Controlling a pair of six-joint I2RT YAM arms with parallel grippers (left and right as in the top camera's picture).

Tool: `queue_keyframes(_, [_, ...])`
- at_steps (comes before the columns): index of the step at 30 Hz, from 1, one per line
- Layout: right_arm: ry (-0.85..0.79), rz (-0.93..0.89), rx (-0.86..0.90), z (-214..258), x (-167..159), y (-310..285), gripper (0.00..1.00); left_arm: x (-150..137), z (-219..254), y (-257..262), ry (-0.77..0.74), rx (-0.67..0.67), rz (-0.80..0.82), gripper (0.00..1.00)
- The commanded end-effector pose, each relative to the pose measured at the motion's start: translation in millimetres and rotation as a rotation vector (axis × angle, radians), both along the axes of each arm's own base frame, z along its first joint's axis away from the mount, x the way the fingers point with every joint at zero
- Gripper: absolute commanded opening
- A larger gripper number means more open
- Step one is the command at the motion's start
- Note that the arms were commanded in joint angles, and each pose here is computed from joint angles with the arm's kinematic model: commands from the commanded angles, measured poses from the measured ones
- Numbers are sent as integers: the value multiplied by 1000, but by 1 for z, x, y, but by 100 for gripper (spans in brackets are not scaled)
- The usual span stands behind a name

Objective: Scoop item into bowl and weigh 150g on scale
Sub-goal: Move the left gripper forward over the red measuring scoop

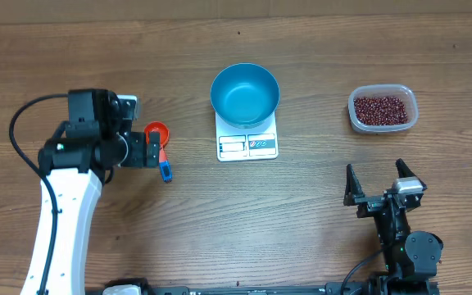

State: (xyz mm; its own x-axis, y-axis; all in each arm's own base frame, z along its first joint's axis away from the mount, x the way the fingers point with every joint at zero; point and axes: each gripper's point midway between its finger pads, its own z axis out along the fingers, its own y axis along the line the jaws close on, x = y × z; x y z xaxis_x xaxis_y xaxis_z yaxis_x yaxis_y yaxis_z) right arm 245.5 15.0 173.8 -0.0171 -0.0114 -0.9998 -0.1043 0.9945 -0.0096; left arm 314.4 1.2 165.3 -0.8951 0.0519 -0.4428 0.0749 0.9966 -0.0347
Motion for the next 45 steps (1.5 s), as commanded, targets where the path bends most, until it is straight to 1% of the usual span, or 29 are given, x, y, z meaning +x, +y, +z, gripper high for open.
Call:
queue_keyframes(1, [-4, -3, -1, -2, 0, 0, 100, 13, 5, 0, 18, -17, -39, 100])
queue_keyframes(7, [-4, -3, -1, -2, 0, 0, 100, 20, -11, 1, 120, -25, -49, 99])
queue_keyframes(13, [-4, -3, -1, -2, 0, 0, 100, 29, -30, 4, 185, -26, -42, 100])
queue_keyframes(21, [-4, -3, -1, -2, 0, 0, 100, 29, -54, 17, 260, -37, -8, 100])
queue_keyframes(45, [-4, -3, -1, -2, 0, 0, 100, 32, -56, 21, 254, -34, -8, 100])
